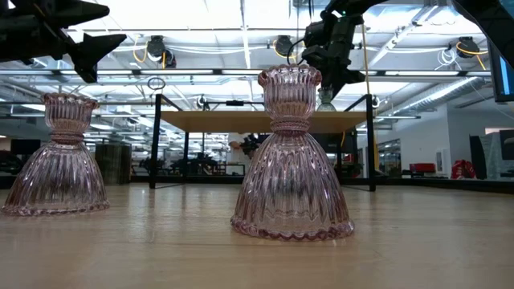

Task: Pick & Place candle stick holders
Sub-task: Put the transparent candle holder on the shelf, then put the left pink candle holder on the shelf

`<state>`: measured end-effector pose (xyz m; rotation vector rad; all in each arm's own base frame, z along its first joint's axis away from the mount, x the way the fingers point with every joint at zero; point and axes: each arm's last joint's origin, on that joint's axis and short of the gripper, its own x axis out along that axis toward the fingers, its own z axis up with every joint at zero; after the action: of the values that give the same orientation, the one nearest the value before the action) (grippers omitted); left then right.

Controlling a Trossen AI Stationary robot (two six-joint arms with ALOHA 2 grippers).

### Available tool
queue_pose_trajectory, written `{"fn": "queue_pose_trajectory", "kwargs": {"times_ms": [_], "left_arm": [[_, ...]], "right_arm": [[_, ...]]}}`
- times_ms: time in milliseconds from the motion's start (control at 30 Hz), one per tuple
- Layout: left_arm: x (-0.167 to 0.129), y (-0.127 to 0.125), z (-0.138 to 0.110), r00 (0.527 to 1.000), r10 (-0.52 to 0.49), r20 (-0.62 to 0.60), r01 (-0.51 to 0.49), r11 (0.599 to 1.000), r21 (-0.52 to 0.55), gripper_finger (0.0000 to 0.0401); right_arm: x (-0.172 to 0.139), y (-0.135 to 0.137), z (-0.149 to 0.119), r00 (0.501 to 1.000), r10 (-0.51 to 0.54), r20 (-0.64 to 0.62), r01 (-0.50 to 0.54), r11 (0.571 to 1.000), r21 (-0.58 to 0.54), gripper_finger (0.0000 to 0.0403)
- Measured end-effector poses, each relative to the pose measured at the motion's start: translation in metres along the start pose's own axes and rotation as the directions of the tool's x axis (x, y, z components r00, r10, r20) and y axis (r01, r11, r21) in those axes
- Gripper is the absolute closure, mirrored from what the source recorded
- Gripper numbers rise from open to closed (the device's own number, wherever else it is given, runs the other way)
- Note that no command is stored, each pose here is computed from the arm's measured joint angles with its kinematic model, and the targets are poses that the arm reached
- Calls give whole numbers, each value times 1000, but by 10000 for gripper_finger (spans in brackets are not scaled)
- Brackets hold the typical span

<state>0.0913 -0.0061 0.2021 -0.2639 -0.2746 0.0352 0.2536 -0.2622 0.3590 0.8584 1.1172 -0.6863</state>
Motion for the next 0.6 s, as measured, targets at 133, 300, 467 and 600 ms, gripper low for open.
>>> {"fn": "queue_pose_trajectory", "kwargs": {"times_ms": [133, 300, 467, 600], "left_arm": [[0, 0, 0, 1000, 0, 0, 0, 1000, 18, 157], [0, 0, 0, 1000, 0, 0, 0, 1000, 18, 157], [0, 0, 0, 1000, 0, 0, 0, 1000, 18, 157], [0, 0, 0, 1000, 0, 0, 0, 1000, 18, 157]], "right_arm": [[0, 0, 0, 1000, 0, 0, 0, 1000, 0, 282], [-1, 0, -1, 1000, 1, 3, -1, 1000, -1, 274], [-7, 1, -2, 999, 26, 25, -26, 1000, -7, 277], [-14, 2, -6, 998, 38, 42, -38, 999, -11, 277]]}}
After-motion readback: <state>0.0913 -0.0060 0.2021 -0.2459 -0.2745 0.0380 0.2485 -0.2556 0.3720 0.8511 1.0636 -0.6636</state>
